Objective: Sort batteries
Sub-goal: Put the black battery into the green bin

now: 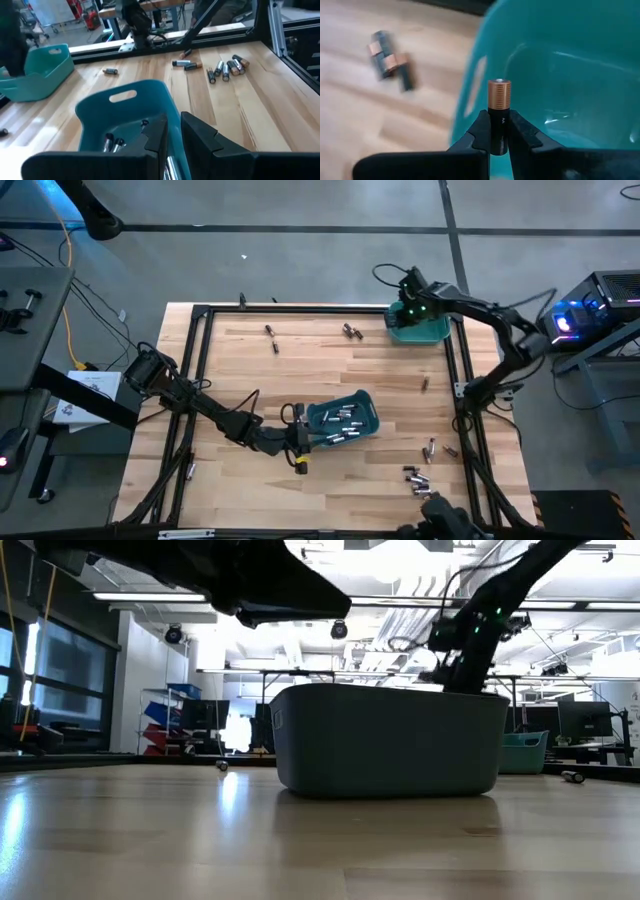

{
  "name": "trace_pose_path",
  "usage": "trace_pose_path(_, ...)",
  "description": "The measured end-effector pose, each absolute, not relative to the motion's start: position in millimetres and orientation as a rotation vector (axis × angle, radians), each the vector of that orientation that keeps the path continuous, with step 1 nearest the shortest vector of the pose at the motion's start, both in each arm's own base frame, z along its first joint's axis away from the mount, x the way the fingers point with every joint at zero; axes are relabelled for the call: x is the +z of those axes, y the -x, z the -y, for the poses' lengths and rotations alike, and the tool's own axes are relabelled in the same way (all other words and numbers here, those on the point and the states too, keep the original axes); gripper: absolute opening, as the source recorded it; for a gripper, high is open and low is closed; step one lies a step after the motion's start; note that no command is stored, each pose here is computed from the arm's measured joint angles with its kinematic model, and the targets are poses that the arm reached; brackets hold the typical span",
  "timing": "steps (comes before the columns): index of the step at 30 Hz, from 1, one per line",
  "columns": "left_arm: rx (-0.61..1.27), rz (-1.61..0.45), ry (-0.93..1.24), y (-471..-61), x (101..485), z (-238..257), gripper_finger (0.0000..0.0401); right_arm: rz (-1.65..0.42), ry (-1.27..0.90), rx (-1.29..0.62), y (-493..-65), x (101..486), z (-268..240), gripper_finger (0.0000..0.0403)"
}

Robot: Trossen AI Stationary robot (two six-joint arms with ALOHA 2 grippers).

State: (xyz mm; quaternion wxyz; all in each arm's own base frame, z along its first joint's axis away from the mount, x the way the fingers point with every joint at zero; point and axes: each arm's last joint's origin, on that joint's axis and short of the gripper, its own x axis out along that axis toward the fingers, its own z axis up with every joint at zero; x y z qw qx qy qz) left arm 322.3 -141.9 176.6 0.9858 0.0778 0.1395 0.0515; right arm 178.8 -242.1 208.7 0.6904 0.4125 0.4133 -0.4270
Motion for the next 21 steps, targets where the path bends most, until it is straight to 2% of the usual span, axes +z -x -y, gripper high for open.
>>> trace_pose_path(8,0.101,-0.27,-0.163,-323,178,142,0.0046,-1.011,-1.035,-1.027,-174,165,264,0.0019)
trace_pose_path(14,0.101,-0.271,-0.163,-323,178,142,0.0046,-1.018,-1.042,-1.023,-177,151,270,0.0021)
trace_pose_path(21,0.101,-0.271,-0.163,-323,178,142,0.0046,-1.014,-1.052,-1.024,-177,151,270,0.0089)
